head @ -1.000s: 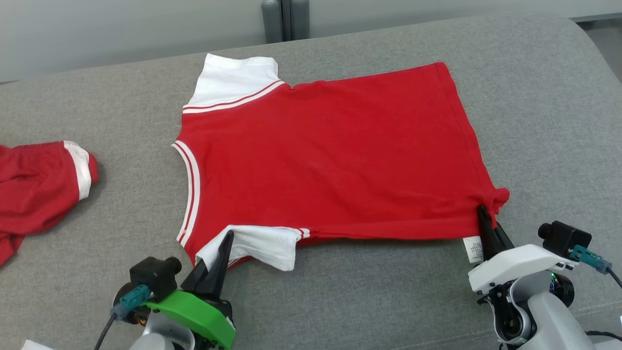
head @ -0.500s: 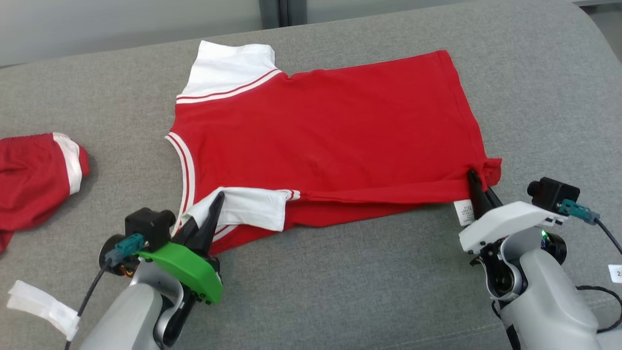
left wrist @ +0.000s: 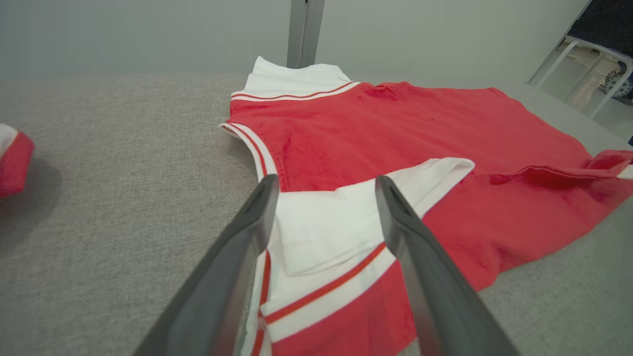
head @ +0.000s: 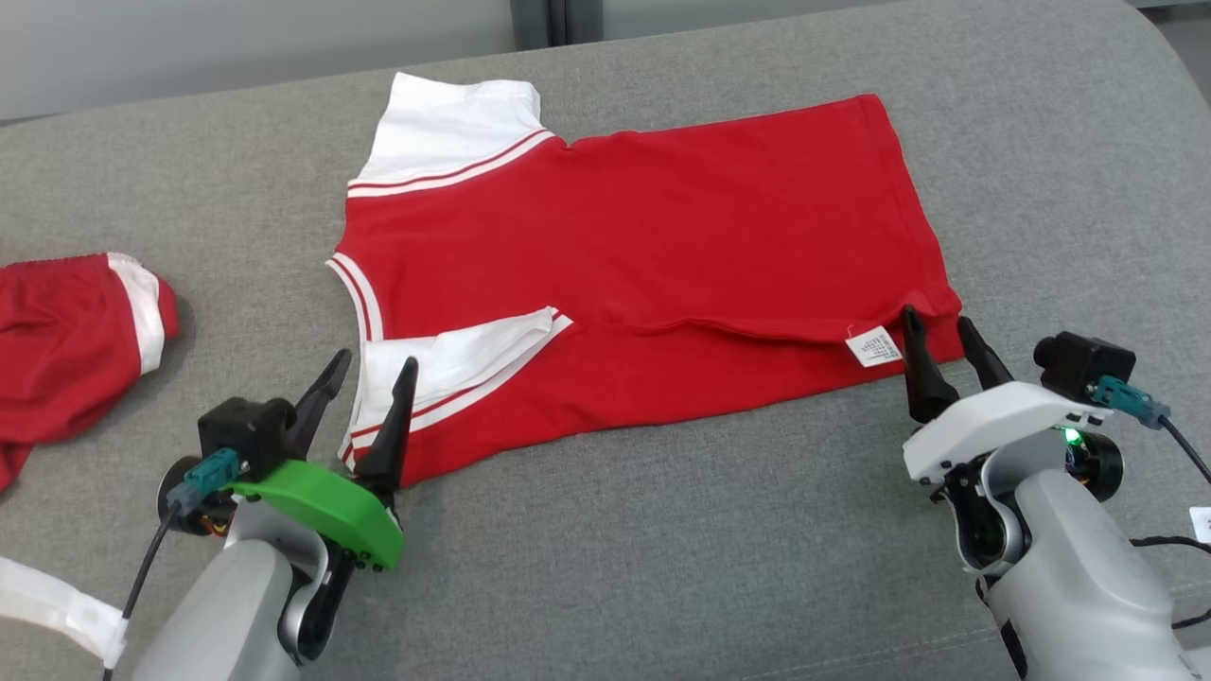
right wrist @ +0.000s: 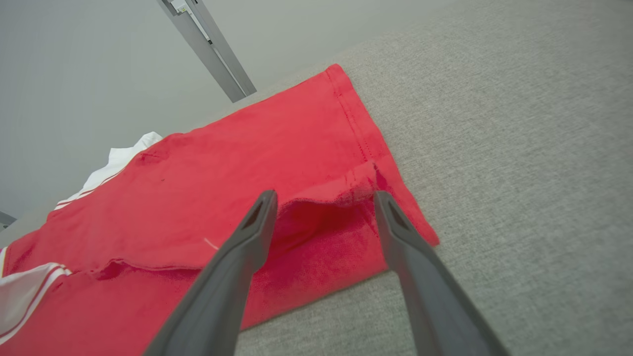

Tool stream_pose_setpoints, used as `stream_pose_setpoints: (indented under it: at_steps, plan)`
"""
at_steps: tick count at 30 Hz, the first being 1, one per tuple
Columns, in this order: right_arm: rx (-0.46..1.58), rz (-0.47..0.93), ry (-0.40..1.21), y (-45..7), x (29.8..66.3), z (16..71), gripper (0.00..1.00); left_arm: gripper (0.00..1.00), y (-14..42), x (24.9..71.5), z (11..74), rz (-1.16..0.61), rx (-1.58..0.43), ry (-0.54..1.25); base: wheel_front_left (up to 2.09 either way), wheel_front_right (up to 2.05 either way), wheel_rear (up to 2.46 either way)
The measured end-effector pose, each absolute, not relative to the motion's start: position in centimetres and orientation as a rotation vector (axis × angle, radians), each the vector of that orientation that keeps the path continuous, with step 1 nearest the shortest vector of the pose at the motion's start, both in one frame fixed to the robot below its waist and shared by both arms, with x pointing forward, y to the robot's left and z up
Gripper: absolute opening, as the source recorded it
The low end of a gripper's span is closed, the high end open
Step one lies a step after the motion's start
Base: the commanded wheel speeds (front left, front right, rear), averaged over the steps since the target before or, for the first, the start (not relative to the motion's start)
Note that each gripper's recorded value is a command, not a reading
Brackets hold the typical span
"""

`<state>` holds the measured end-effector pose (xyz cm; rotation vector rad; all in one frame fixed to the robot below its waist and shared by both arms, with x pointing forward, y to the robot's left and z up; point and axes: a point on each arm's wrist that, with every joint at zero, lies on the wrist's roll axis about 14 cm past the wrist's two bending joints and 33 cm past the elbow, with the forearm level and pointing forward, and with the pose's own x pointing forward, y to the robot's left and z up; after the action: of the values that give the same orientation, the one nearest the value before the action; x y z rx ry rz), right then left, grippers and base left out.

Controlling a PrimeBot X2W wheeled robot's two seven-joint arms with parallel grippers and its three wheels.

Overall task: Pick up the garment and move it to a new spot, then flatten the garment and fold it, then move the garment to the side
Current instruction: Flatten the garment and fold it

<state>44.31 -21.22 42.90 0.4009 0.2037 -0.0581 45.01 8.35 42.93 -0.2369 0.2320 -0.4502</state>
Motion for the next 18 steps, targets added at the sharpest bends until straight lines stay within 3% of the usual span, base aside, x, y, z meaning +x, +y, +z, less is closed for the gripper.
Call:
stream_pose_setpoints:
  at_steps: [18]
  plan:
    - [0.103,0.002,0.248,-23.8,42.2,41.9,1.0,1.0,11.5,40.0,40.6,-0.33,-0.185,0.276,0.0,0.0,0.0]
